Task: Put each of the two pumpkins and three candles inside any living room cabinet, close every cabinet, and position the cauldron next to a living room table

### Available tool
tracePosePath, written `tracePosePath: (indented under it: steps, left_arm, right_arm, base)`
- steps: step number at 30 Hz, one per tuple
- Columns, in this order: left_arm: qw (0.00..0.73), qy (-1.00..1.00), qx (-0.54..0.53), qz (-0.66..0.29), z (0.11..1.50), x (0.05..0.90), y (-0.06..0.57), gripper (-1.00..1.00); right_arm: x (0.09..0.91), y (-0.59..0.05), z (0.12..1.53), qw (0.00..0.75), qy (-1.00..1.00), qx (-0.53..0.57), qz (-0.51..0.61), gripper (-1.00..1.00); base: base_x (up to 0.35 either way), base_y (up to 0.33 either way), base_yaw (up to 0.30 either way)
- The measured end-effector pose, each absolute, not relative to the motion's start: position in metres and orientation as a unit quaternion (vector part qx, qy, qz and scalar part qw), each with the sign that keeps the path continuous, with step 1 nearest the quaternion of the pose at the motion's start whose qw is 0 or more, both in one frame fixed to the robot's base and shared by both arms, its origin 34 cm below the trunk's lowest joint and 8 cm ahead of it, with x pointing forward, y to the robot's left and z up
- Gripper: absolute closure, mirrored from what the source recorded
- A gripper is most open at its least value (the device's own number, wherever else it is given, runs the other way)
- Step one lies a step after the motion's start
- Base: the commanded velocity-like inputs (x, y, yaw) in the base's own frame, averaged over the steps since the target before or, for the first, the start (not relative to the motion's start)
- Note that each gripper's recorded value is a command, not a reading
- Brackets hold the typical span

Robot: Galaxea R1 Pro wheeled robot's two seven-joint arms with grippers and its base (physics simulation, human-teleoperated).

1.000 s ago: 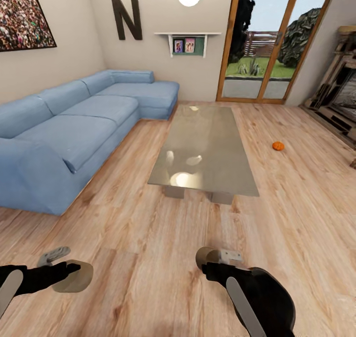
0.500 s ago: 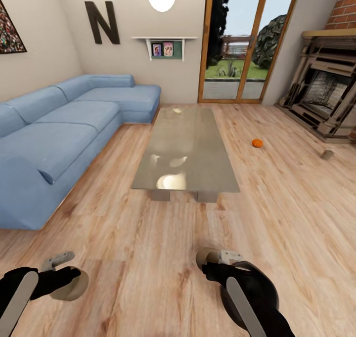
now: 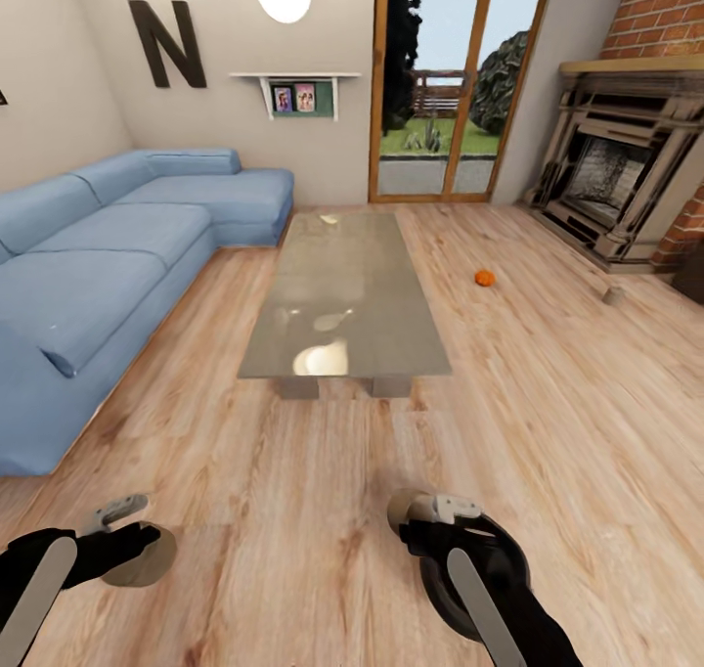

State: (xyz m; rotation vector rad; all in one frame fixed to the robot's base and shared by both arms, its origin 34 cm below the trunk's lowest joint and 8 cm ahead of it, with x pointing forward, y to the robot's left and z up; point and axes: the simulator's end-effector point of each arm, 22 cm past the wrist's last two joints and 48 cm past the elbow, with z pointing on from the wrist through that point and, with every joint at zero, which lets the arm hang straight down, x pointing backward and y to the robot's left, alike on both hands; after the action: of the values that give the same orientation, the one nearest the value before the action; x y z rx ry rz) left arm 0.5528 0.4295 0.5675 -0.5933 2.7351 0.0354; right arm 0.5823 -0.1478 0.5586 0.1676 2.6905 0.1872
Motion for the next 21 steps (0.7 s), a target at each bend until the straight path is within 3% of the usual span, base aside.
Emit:
tracePosePath:
  steps: [11, 21]
  left_arm:
    - [0.168, 0.963, -0.208, 0.012, 0.565, 0.552, 0.428, 1.00]
    - [0.173, 0.979, -0.103, -0.031, 0.534, 0.557, 0.313, 1.00]
  right_arm:
    - [0.580, -0.148, 0.554, 0.213, 0.973, 0.061, 0.067, 1.00]
    - [0.585, -0.181, 0.550, 0.211, 0.971, 0.097, 0.049, 1.00]
  base:
    - [-0.091, 0.000, -0.265]
    - [-0.001, 0.000, -0.268]
